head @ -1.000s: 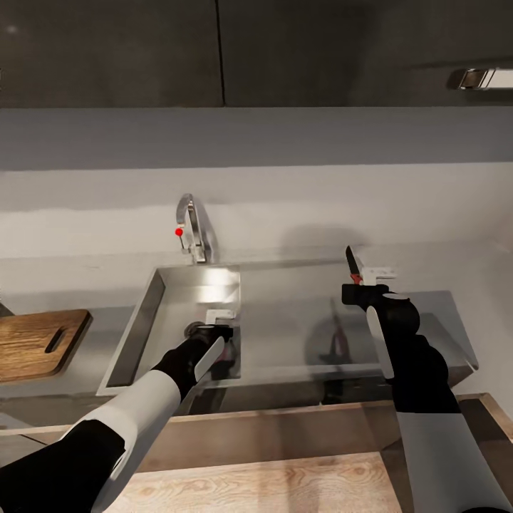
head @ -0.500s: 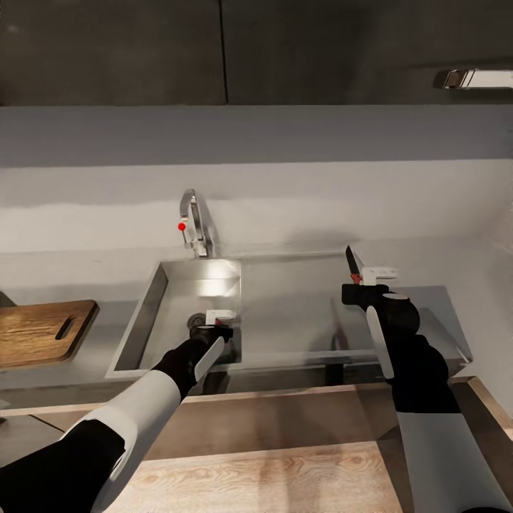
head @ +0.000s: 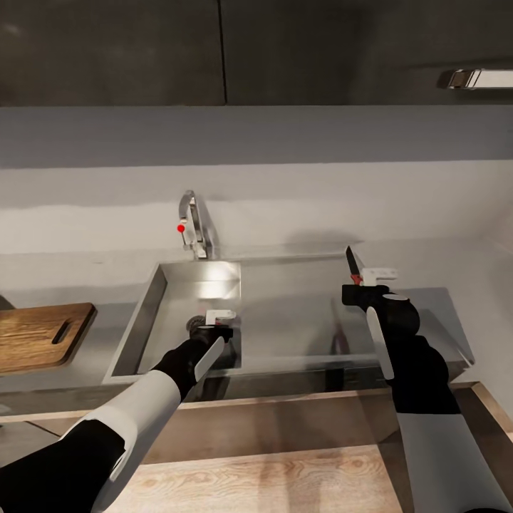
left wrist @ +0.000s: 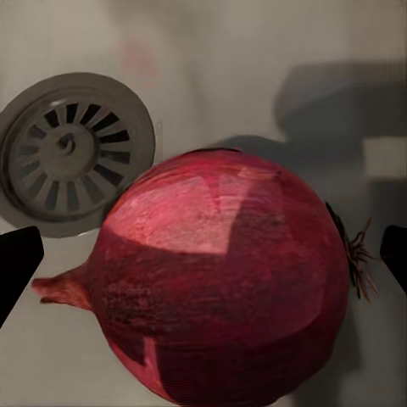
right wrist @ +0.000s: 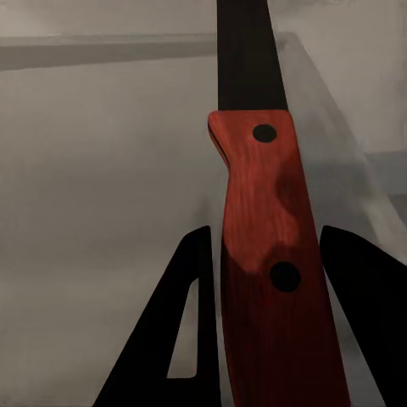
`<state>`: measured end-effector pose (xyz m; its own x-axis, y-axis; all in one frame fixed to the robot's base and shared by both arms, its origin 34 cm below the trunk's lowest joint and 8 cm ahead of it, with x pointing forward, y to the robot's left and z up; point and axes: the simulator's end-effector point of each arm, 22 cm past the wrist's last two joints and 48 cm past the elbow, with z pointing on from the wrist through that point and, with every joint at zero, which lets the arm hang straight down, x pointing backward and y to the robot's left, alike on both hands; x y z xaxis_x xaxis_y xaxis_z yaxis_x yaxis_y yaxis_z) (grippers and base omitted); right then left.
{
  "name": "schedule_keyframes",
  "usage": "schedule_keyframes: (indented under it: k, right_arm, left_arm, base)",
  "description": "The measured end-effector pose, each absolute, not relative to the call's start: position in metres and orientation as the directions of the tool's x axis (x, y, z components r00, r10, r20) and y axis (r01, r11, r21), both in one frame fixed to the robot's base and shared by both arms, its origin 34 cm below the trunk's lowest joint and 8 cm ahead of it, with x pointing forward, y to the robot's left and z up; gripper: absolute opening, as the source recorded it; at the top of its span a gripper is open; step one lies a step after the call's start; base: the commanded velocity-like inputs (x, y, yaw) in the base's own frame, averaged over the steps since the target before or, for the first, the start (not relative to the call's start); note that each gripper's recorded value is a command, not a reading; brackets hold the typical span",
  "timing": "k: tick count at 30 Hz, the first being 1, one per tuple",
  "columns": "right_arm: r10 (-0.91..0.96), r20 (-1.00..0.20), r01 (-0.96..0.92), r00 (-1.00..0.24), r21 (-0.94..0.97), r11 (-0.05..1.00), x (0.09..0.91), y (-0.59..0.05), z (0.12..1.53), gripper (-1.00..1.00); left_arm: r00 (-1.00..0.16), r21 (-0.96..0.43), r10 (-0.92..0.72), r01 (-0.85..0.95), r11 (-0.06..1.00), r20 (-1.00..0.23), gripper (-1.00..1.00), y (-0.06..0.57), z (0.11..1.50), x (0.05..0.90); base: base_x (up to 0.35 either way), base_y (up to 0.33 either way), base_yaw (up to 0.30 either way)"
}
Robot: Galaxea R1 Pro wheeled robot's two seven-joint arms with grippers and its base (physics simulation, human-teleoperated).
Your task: In the kitchen, take the Vidalia onion out of the sink, dice it on the chopping board with the paring knife, put the diced onion into the bowl on the countertop, then place both the paring knife and the chopping board into the sink.
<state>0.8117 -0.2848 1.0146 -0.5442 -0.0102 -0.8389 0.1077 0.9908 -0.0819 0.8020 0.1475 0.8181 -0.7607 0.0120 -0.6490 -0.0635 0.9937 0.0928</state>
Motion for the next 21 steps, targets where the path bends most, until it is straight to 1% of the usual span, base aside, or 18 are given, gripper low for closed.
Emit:
schedule_keyframes:
  k: [17,18,21]
  right_arm:
    - [-0.012,-0.839,0.107,-0.545,-0.083,0.991,0.8115,-0.2851,1.0143,-1.0]
    - [-0.012,-0.839,0.107,-0.545,-0.083,0.991,0.8115,-0.2852,1.0143,-1.0]
    - [-0.011,-0.839,0.107,-0.545,-0.083,0.991,0.8115,-0.2851,1.0144,-1.0]
  left_arm:
    - [-0.761,0.092,0.012,-0.063,0.994,-0.649,1.0,0.1464,0.8182,0.8019]
    - [-0.76,0.092,0.012,-0.063,0.994,-0.649,-1.0,0.1464,0.8183,0.802]
    - [-0.759,0.092,0.013,-0.062,0.994,-0.651,-1.0,0.1461,0.8189,0.8024]
  base:
    - [0.001,0.0,0.0]
    - [0.0,0.0,0.0]
    - [0.0,0.0,0.0]
